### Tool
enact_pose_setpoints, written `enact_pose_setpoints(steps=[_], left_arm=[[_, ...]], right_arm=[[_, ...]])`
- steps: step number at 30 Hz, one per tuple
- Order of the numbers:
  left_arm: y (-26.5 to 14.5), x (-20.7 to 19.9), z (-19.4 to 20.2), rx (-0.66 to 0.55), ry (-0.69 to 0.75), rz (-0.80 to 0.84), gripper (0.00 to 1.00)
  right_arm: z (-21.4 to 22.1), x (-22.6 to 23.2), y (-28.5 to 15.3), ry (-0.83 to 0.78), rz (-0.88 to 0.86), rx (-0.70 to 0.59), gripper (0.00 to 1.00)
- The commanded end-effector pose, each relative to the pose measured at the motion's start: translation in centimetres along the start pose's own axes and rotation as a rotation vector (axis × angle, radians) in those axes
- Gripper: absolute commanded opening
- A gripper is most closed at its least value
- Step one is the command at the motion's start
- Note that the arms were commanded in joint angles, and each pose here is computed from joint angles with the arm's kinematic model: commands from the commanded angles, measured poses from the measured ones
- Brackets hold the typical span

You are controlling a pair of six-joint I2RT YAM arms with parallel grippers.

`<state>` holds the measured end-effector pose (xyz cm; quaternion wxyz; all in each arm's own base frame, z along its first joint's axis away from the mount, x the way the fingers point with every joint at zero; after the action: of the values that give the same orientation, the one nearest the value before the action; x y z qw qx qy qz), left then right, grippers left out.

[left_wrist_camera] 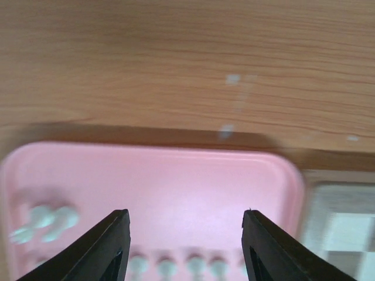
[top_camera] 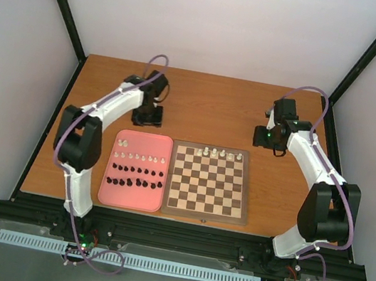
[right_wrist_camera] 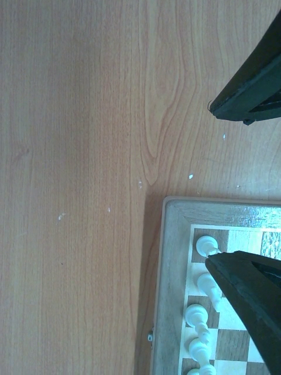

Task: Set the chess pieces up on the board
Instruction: Pick up the chess piece from the storage box.

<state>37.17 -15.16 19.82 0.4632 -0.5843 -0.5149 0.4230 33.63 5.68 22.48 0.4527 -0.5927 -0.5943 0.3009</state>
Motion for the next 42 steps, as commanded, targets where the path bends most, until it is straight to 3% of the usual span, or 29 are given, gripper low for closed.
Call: enact_pose_setpoints(steps=[1, 8, 15, 18, 36, 42], left_arm=[[-0.8, 4.8, 1.0, -0.014, -0.088, -0.077, 0.54], [-0.3, 9.2, 2.0, -0.012, -0.183, -0.083, 0.48], [1.0, 9.3, 2.7, 0.013, -0.168, -0.075, 0.46], [1.5, 9.2, 2.8, 0.020, -0.158, -0.065, 0.38], [4.3, 9.3, 4.9, 0.092, -0.113, -0.068, 0.37], [4.7, 9.3, 5.0, 0.104, -0.112, -0.065, 0.32]], right_arm=[[-0.1, -0.1, -0.9, -0.002, -0.025, -0.021, 0.62], [-0.2, 0.0, -0.8, -0.001, -0.036, -0.017, 0.61], [0.0, 0.0, -0.8, 0.000, -0.028, -0.012, 0.61], [0.0, -0.1, -0.9, 0.001, -0.025, -0.011, 0.61], [0.7, -0.3, -0.7, 0.006, -0.020, -0.002, 0.61], [0.8, -0.4, -0.8, 0.007, -0.016, -0.005, 0.61]])
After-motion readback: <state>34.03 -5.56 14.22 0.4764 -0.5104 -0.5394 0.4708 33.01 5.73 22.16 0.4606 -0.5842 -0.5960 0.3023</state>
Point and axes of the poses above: each gripper's point midway between its finger pads, its own y axis out along the fingers, its own x axis along the line the jaws close on, z = x × y, the point moved 10 cm from there along -y, back along the fingers, and after that the axes turned 11 degrees about y, right-handed, at the moved point
